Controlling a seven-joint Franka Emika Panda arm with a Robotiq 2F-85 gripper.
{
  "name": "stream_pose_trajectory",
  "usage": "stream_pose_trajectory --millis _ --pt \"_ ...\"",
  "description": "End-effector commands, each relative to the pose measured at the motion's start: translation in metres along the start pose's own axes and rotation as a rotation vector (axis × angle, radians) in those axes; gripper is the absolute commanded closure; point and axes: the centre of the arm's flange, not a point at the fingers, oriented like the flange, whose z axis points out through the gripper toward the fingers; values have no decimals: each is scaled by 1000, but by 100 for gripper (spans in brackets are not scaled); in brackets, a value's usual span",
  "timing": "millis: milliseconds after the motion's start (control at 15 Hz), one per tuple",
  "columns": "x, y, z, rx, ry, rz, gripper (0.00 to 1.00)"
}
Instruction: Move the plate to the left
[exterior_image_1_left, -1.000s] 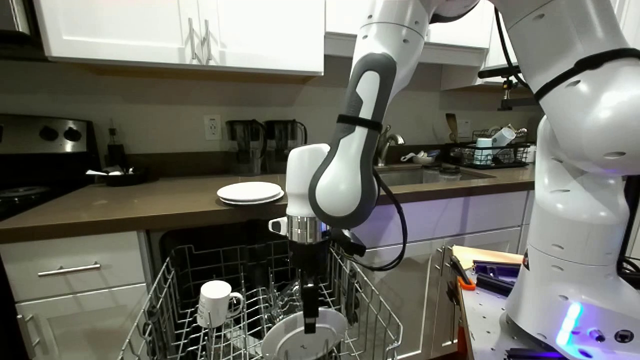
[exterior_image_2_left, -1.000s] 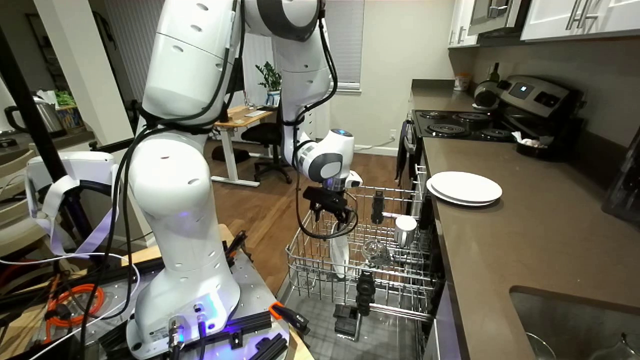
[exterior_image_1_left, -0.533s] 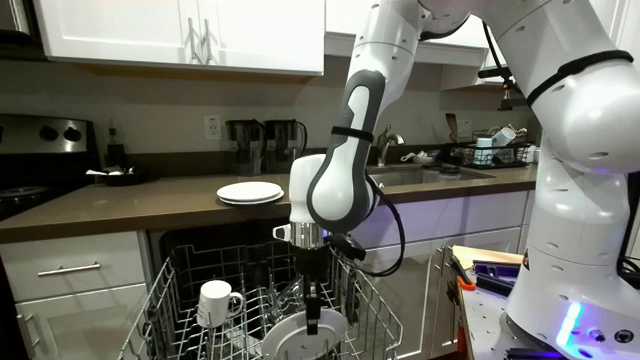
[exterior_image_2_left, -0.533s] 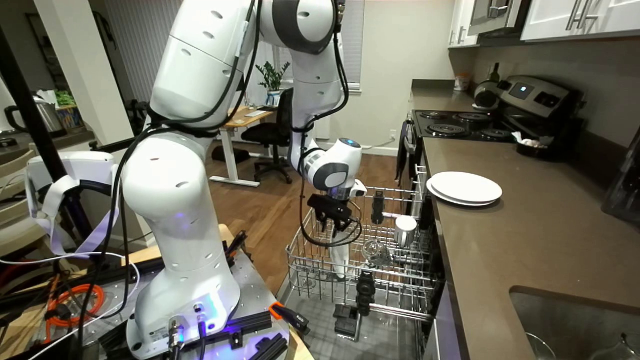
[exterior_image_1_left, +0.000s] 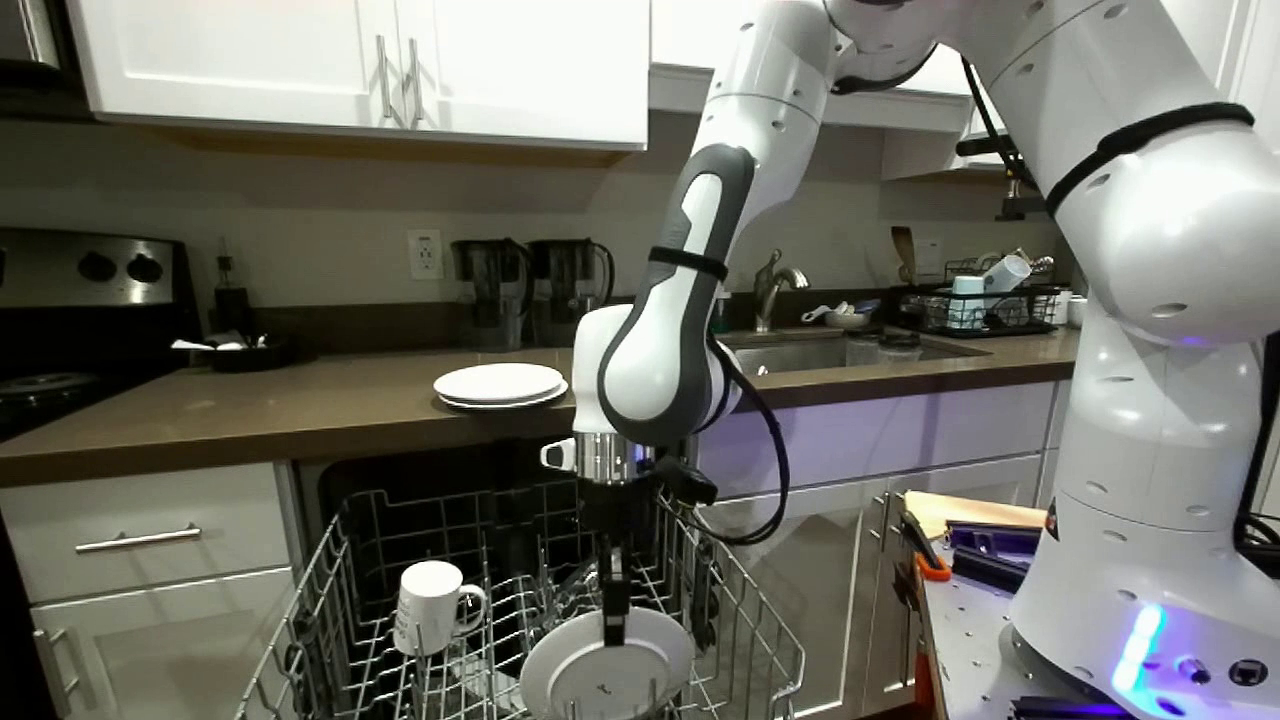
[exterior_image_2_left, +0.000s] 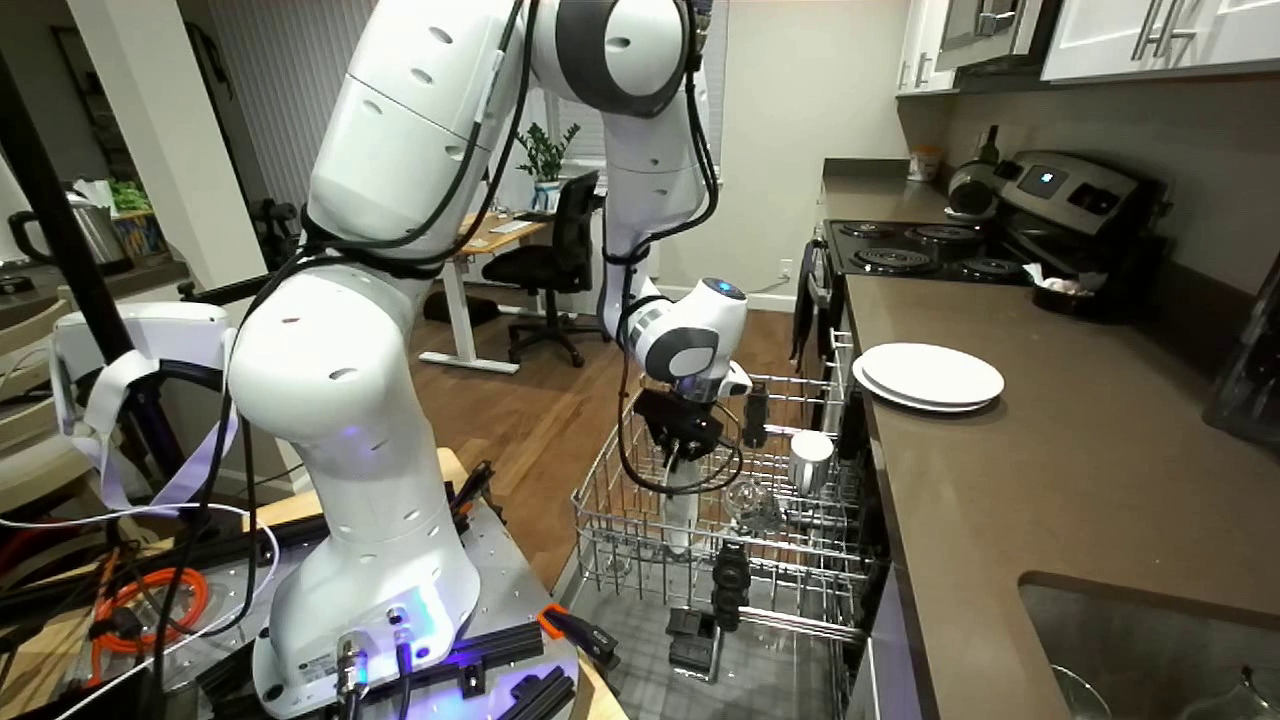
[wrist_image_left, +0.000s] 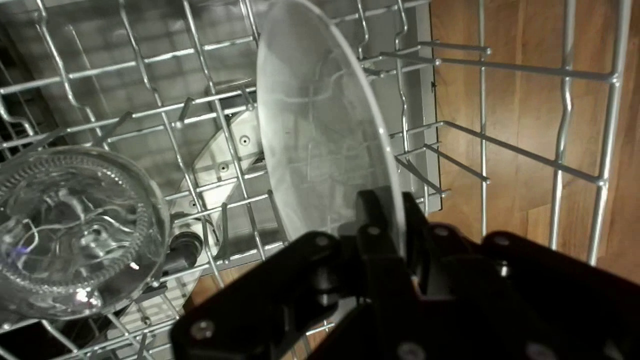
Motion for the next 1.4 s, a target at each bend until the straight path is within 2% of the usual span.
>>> stream_pose_trajectory --millis 0,67,600,1000,1333 --pt "5 4 -19 48 -14 -28 92" --pt "8 4 -27 49 -16 -35 94" --pt "21 1 -71 44 -76 -68 93" --pt "31 -20 -105 41 -52 -89 93" --pt "53 -43 -121 24 -10 -142 93"
